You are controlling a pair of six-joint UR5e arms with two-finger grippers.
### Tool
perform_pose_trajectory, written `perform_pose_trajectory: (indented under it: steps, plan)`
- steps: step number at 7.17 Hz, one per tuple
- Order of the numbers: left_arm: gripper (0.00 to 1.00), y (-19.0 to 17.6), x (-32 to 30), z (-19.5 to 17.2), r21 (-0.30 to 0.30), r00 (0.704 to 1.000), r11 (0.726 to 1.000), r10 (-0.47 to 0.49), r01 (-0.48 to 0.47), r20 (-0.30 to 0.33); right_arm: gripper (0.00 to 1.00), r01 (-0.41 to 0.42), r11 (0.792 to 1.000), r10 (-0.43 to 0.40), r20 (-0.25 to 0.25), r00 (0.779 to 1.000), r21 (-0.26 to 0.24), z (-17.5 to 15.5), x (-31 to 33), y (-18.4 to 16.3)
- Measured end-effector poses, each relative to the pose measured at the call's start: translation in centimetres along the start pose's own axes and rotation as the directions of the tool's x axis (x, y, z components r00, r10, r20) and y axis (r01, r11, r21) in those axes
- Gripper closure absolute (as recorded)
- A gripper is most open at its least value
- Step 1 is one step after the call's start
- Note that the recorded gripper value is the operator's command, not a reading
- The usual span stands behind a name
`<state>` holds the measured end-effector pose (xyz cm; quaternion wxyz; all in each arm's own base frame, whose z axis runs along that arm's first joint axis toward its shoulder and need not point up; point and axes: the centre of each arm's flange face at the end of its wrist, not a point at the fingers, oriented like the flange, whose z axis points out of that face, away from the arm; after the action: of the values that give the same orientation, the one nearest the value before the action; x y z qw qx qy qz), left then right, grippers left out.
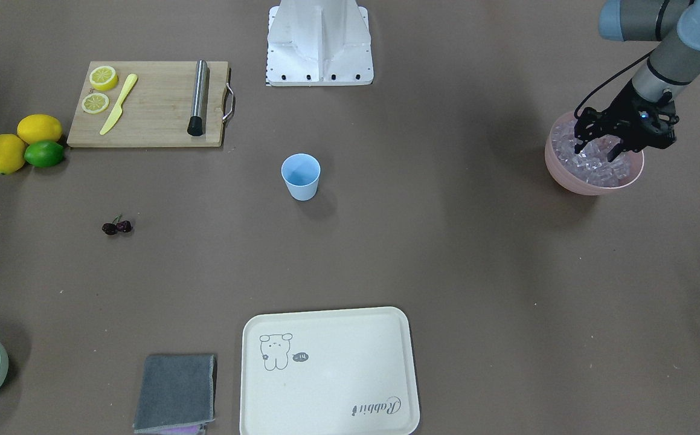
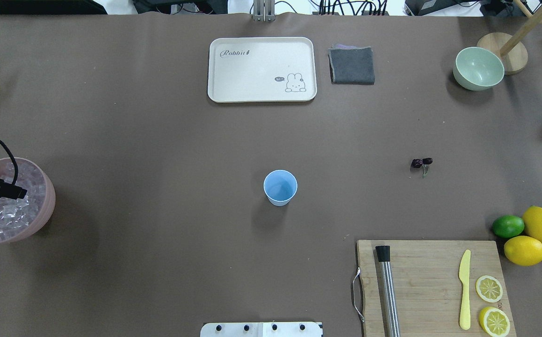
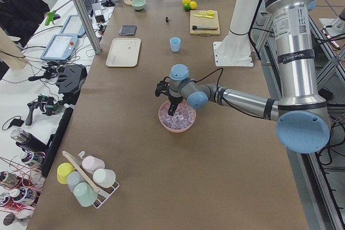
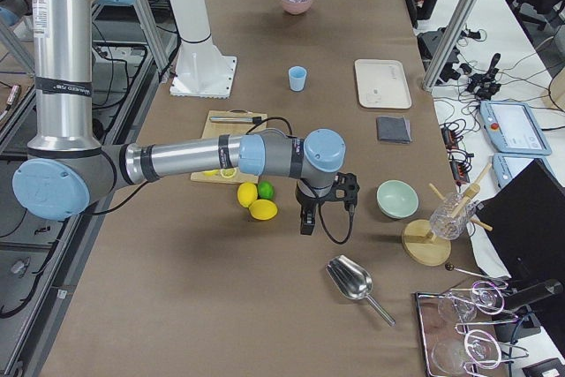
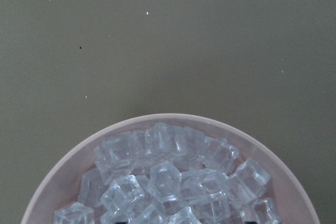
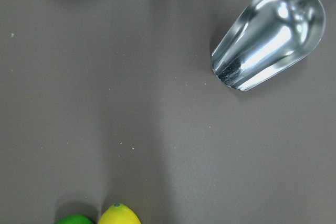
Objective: Put ice and cherries in cup
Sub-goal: 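Move the left gripper over the pink bowl of ice cubes, then lower the left gripper into the ice and grasp an ice cube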
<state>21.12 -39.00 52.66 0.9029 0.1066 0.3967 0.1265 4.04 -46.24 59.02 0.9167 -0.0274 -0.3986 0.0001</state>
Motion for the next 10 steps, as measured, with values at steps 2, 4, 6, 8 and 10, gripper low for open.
perform_pose_trajectory:
  steps: [2,4,6,8,10]
  plan:
    - [0.41,-0.1,0.1,0.5,-0.007,1.0,1.0,0.002,-0.002,-0.001,0.0,-0.001,1.0,0.001,0.001,1.0,0.0,0.0,0.0,0.0]
    - [0.39,-0.4,0.0,1.1,-0.011,1.0,1.0,0.001,-0.001,0.001,0.0,-0.001,1.0,0.001,0.001,1.0,0.0,0.0,0.0,0.0]
    - [0.36,-0.4,-0.2,1.4,-0.016,1.0,1.0,-0.002,0.002,0.005,0.0,-0.001,1.0,0.001,0.001,1.0,0.0,0.0,0.0,0.0]
    - [0.36,-0.3,-0.4,1.8,-0.024,1.0,1.0,-0.003,0.003,0.007,0.0,-0.001,1.0,0.001,0.0,1.0,0.0,0.0,0.0,0.0]
    - [0.38,0.0,0.0,2.3,-0.037,1.0,0.999,0.005,-0.005,0.004,0.0,-0.001,1.0,0.001,0.0,1.0,-0.001,0.0,0.0,0.1]
